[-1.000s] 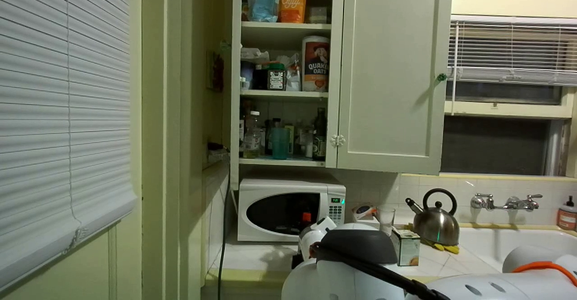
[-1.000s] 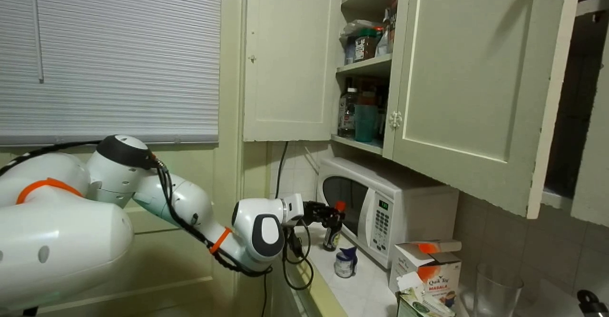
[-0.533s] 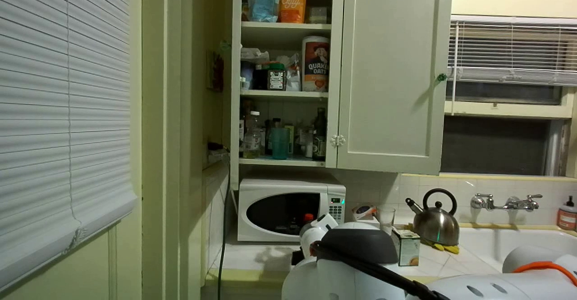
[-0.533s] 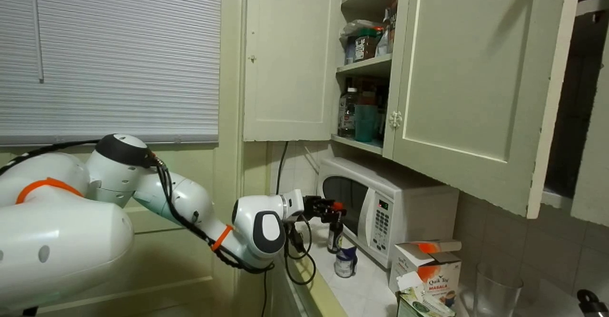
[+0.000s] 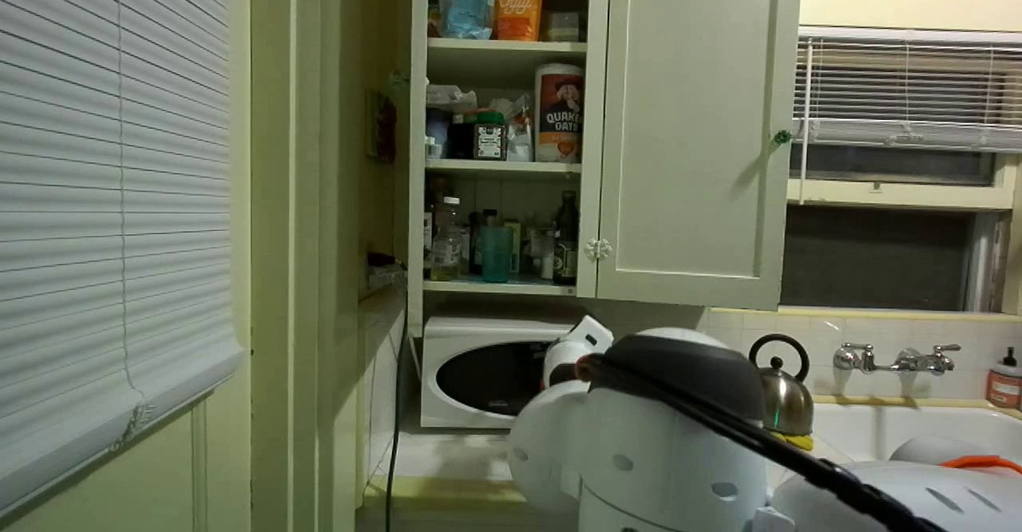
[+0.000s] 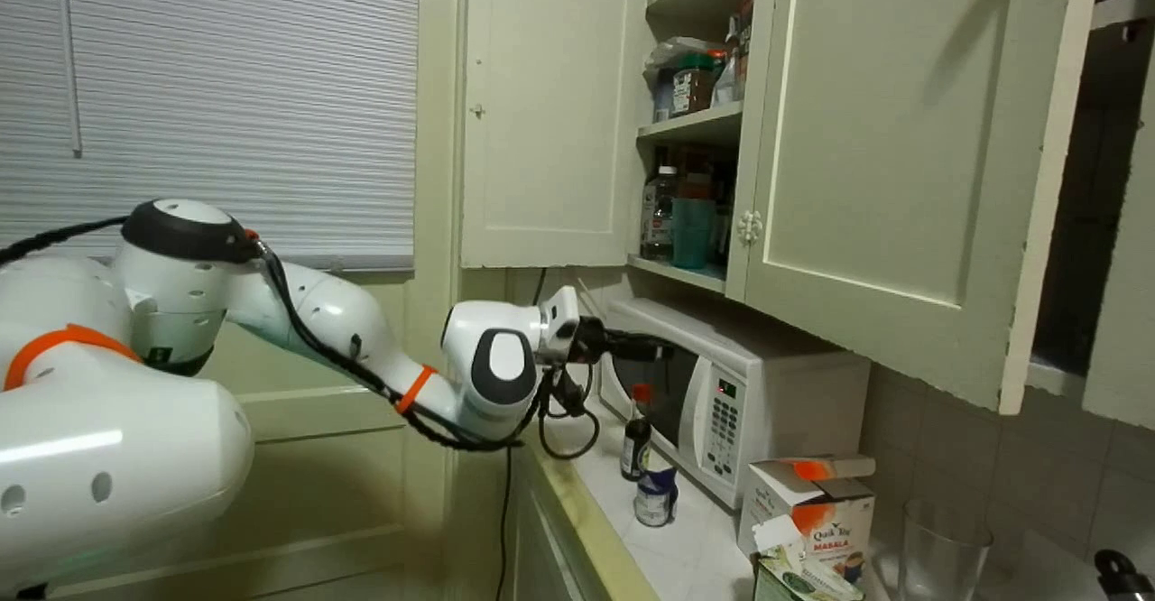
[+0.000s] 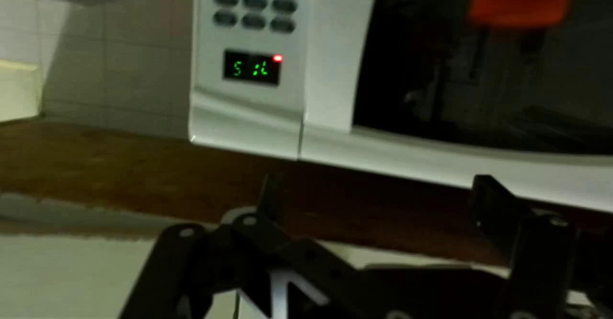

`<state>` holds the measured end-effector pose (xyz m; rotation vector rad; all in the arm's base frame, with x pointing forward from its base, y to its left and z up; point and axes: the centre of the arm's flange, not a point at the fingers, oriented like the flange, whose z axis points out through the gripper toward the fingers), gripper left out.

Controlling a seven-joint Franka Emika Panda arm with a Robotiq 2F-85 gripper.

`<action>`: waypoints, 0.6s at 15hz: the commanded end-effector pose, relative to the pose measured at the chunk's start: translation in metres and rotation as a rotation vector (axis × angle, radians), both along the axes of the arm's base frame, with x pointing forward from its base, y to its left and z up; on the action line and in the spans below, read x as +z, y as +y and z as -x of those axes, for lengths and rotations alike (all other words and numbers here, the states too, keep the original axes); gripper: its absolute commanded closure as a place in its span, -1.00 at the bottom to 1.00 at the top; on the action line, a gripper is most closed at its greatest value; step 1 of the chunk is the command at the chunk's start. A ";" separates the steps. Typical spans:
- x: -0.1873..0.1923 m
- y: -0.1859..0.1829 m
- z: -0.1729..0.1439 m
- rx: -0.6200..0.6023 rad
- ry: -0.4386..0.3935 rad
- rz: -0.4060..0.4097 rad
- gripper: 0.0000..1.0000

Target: Remove the soy sauce bottle from the cabinet and put it on the counter.

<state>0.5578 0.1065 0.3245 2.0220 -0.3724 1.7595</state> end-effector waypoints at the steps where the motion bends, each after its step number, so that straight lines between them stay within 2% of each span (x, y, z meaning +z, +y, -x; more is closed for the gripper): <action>1: 0.097 -0.004 0.018 0.008 0.130 -0.081 -1.00; 7: 0.224 0.025 0.032 0.139 0.061 -0.249 -1.00; 8: 0.175 0.037 0.020 0.084 0.015 -0.159 -1.00; 9: 0.191 0.038 0.023 0.101 0.006 -0.176 -1.00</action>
